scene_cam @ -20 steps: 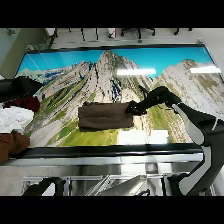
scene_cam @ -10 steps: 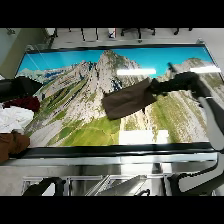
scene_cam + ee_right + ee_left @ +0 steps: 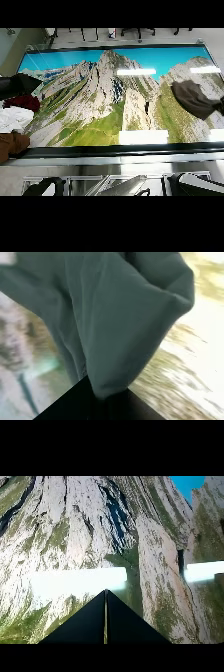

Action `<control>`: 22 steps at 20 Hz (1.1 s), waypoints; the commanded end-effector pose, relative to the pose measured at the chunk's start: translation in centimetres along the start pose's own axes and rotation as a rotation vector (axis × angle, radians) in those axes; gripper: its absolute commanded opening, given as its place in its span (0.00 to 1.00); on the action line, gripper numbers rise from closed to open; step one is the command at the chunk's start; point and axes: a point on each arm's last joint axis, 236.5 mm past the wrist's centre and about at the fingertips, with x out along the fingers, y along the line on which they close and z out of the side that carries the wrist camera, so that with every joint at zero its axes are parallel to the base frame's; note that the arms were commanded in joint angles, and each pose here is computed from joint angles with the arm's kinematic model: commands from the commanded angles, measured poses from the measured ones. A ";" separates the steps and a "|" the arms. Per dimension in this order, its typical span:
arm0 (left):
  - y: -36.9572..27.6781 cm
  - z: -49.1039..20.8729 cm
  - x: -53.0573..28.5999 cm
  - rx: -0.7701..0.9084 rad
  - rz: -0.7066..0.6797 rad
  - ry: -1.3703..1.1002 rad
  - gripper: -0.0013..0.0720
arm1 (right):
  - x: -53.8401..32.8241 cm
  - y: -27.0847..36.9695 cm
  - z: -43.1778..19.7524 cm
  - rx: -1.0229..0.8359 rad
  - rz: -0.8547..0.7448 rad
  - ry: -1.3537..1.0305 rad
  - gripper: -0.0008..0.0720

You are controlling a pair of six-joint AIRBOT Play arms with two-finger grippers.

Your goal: Fold the shirts.

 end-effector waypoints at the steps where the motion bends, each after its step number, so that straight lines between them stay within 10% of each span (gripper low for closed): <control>1: 0.0 0.1 0.4 -0.006 -0.007 0.003 0.04 | -1.0 -8.4 -4.6 0.204 -0.087 0.009 0.04; 6: -2.3 -1.0 1.4 0.039 -0.054 0.043 0.04 | -0.2 -10.1 -7.1 0.185 -0.093 0.061 0.08; 8: -3.5 -1.3 1.6 0.061 -0.077 0.053 0.04 | -0.4 -9.4 -8.5 0.183 -0.072 0.124 0.81; 9: -4.0 -1.5 1.7 0.069 -0.088 0.056 0.04 | -1.0 -9.1 -8.9 0.178 -0.066 0.159 0.81; 11: -4.8 -1.2 1.9 0.083 -0.105 0.039 0.04 | -3.7 -8.2 -8.1 0.141 -0.071 0.189 0.36; 17: -4.4 -0.1 1.8 0.074 -0.096 -0.006 0.04 | -14.4 3.4 -1.5 -0.021 0.034 -0.183 0.32; 19: -4.4 -0.1 1.8 0.073 -0.095 -0.005 0.04 | -15.8 11.0 -3.1 -0.184 0.208 -0.229 0.04; 22: -5.1 -0.8 2.1 0.085 -0.112 0.018 0.04 | -15.0 19.1 -9.0 -0.408 0.340 -0.145 0.04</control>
